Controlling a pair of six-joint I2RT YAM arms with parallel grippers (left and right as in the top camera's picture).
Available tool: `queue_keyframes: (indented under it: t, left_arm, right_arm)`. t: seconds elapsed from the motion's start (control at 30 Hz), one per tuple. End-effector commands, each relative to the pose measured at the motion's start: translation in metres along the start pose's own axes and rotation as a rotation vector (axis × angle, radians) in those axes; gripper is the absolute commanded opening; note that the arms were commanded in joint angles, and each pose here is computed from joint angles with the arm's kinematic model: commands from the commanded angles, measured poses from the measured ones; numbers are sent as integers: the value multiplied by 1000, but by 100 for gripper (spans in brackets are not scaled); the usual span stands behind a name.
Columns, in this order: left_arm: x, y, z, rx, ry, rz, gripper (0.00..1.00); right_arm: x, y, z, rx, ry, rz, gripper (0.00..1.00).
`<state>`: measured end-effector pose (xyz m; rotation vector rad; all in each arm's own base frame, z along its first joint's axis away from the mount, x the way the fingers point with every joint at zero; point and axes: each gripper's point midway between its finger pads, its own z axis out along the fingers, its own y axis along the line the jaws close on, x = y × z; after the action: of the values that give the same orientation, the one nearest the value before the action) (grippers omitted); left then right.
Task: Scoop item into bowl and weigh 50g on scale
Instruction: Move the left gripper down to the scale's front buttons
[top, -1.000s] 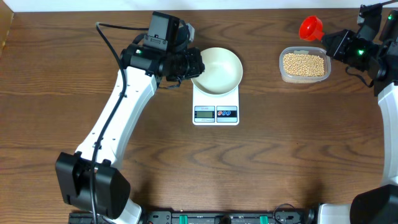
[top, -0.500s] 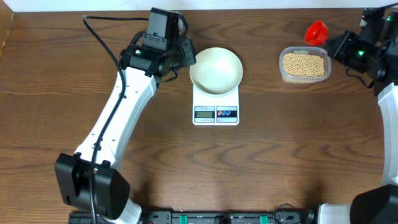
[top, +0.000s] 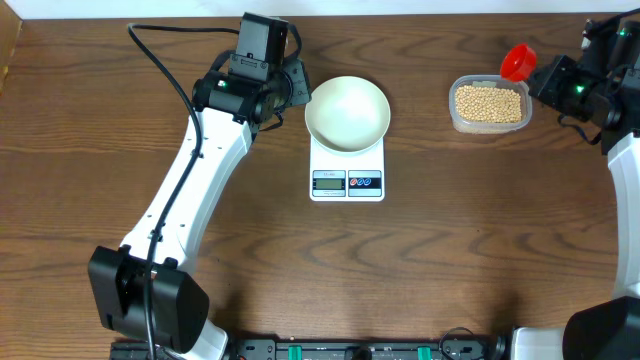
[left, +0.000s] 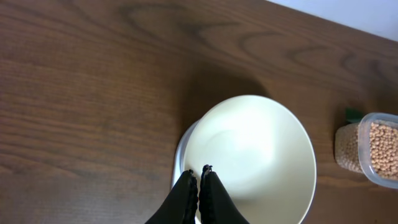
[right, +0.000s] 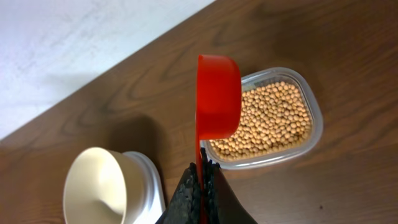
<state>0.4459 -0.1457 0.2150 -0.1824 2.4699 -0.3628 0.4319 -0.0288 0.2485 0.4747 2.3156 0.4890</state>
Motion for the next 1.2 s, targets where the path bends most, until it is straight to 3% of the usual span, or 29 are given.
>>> queue_keyframes:
  t: [0.0, 0.37, 0.77, 0.97, 1.17]
  left_arm:
    - [-2, 0, -7, -3, -5, -10, 7]
    - [29, -10, -8, -16, 90, 29, 7]
    - [160, -77, -38, 11, 397, 206, 8]
    - [201, -100, -30, 74, 384, 285, 7]
    - [216, -87, 4, 70, 331, 287, 8]
  right_arm:
    - [-2, -3, -4, 17, -1, -64, 1]
    - [9, 3, -4, -25, 47, -98, 1]
    - [16, 13, -4, -80, 78, -92, 1]
    - [18, 12, -5, -77, 86, -89, 1]
    - [19, 12, -5, -76, 88, -89, 1]
